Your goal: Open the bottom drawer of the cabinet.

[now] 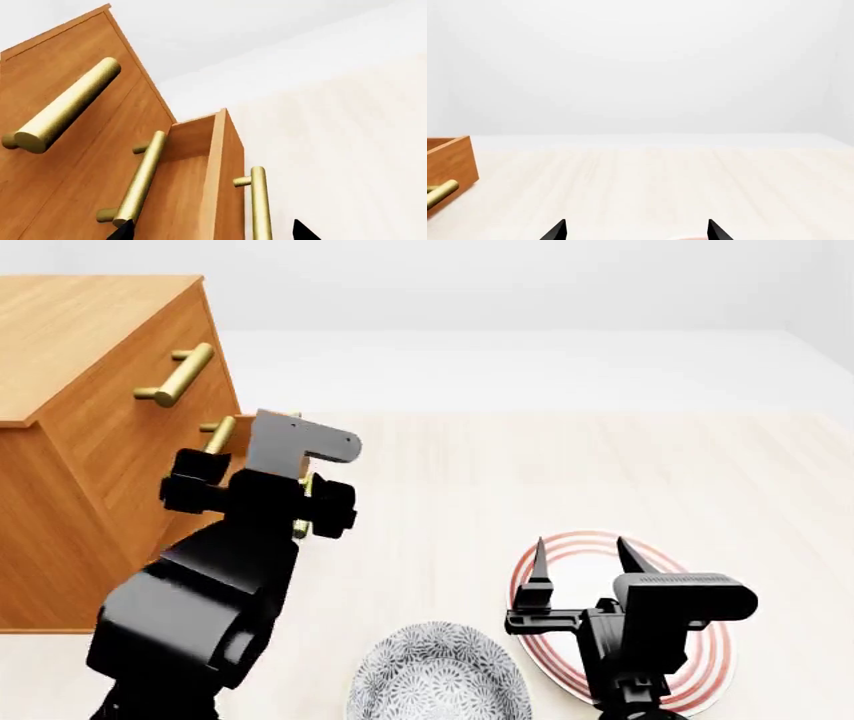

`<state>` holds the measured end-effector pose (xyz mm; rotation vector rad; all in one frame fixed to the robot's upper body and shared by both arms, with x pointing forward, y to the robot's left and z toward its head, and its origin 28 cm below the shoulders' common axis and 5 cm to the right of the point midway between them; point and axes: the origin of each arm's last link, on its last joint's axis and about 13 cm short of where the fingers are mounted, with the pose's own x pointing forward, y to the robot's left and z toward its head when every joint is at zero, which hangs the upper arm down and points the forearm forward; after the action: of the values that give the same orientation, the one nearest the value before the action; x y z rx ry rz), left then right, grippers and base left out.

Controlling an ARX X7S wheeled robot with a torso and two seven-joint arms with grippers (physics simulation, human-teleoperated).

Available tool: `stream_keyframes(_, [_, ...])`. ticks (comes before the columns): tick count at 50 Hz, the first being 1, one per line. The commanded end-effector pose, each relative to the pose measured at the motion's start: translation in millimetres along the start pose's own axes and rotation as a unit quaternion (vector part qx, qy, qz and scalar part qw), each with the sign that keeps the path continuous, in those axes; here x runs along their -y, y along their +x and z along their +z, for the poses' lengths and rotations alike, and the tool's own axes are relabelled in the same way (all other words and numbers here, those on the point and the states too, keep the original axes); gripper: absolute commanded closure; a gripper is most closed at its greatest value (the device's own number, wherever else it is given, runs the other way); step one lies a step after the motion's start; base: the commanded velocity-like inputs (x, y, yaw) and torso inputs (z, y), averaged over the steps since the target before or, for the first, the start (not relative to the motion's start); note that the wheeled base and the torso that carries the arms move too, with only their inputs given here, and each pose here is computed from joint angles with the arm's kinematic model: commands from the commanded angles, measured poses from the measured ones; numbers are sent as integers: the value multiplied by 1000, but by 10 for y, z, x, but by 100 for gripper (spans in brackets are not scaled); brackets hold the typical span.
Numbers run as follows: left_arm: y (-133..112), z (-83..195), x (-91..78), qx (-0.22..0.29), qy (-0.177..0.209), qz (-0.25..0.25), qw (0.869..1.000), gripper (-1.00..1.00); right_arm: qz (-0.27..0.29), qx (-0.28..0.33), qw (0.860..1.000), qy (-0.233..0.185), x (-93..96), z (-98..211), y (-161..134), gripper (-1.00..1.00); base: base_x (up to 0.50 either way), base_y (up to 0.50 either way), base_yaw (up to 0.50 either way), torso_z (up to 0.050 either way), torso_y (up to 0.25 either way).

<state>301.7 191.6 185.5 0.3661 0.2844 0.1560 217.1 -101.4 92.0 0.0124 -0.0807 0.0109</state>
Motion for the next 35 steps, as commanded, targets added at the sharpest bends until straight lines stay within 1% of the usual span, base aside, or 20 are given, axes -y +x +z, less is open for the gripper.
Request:
stream_keyframes(1, [46, -28, -104, -70, -40, -8, 997, -100, 0, 1, 1000, 1, -1, 2, -6, -100, 0, 0, 0, 0, 0])
stream_keyframes(7, [137, -80, -106, -96, -40, -12, 995, -100, 0, 1, 1000, 1, -3, 3, -9, -100, 0, 0, 0, 0, 0])
stream_keyframes(12, [233, -133, -111, -114, -33, 1, 993, -100, 1, 0, 1000, 1, -10, -3, -1, -100, 0, 0, 0, 0, 0])
stream_keyframes(19, [299, -177, -91, -133, -25, -10, 991, -100, 2, 0, 1000, 1, -16, -4, 2, -100, 0, 0, 0, 0, 0])
stream_keyframes(23, [342, -160, -96, -143, -27, -18, 989, -100, 3, 0, 1000, 1, -20, 1, 2, -100, 0, 0, 0, 0, 0])
stream_keyframes(24, [372, -145, -107, -153, -30, -27, 987, -100, 3, 0, 1000, 0, -18, 7, 2, -100, 0, 0, 0, 0, 0])
stream_keyframes(26, [414, -131, -119, -159, -32, -27, 986, -100, 3, 1, 1000, 0, -18, 12, 1, -100, 0, 0, 0, 0, 0])
stream_keyframes(27, [438, -119, -126, -170, -37, -39, 984, -100, 3, 1, 1000, 0, -19, 11, 1, -100, 0, 0, 0, 0, 0])
stream_keyframes(35, [605, -72, -165, -189, -40, -40, 980, -100, 3, 1, 1000, -2, -20, 26, 4, -100, 0, 0, 0, 0, 0])
